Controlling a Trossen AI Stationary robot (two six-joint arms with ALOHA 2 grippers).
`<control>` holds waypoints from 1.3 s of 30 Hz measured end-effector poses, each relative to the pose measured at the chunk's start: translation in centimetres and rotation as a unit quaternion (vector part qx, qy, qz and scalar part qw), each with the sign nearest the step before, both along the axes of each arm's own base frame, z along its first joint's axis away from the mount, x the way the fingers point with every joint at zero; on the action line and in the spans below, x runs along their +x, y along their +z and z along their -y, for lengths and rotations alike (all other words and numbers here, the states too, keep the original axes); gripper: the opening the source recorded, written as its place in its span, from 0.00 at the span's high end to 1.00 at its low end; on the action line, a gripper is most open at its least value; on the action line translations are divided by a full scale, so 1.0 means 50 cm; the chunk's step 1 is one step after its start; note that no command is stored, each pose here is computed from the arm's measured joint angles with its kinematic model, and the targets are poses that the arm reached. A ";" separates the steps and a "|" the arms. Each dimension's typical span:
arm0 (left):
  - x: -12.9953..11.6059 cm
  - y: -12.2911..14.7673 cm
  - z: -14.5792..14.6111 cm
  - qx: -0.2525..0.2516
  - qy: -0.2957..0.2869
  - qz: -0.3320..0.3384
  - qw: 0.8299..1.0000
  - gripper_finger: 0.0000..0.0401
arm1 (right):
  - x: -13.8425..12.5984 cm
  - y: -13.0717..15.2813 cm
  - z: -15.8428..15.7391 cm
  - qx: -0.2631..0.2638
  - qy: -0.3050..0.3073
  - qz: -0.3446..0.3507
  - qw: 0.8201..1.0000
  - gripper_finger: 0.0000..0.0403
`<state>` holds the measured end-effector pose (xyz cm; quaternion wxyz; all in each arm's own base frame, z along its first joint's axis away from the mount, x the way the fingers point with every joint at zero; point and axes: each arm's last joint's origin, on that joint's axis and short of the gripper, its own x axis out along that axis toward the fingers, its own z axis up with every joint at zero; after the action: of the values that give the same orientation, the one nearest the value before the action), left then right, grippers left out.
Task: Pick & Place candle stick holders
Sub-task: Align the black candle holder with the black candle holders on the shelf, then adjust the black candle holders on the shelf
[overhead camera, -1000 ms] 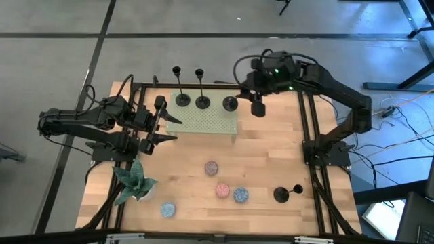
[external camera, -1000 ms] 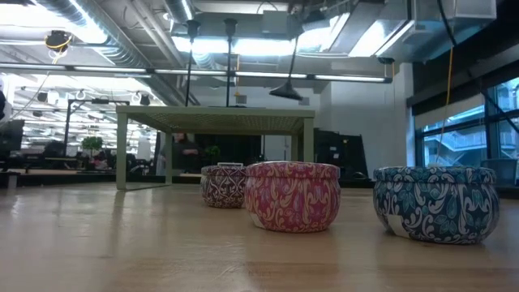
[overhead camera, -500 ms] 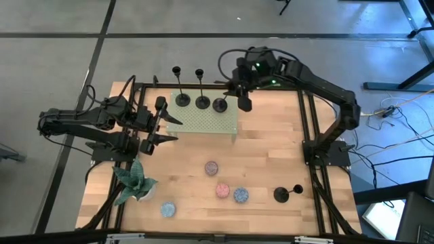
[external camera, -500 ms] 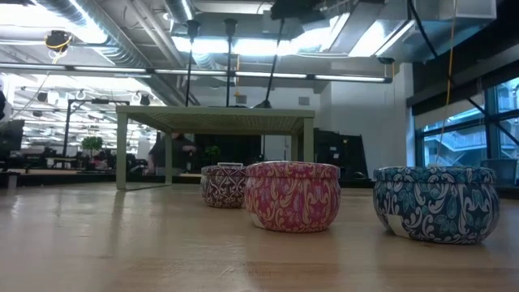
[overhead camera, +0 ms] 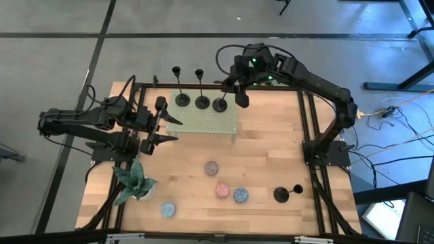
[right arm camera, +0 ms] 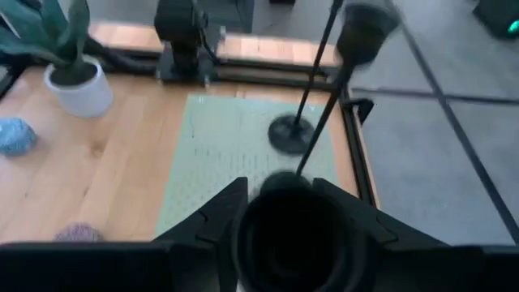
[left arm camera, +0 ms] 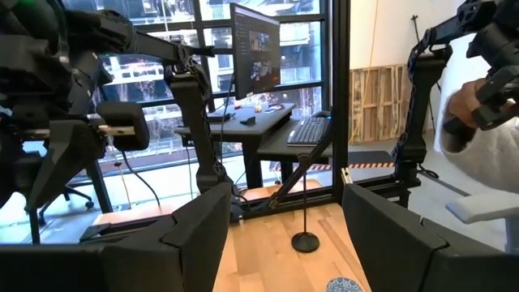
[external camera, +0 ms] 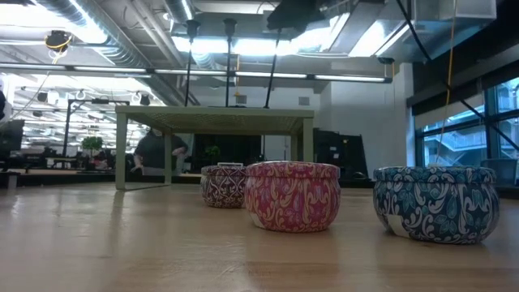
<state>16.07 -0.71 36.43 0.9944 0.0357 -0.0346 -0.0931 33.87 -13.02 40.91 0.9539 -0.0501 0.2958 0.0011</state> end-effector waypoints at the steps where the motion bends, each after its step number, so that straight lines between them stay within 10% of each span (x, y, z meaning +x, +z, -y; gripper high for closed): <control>1: 0.000 0.000 0.000 0.000 0.000 0.000 1.000 0.41 | 0.001 -0.003 0.000 0.001 0.000 -0.003 1.000 0.63; 39: 0.000 -0.006 0.000 0.000 0.000 -0.015 1.000 0.41 | 0.010 0.015 0.013 -0.093 -0.037 0.029 0.995 0.37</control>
<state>16.08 -0.71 36.15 0.9948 0.0345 -0.0199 -0.0938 34.36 -13.66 41.64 0.9528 -0.1274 0.2681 -0.0630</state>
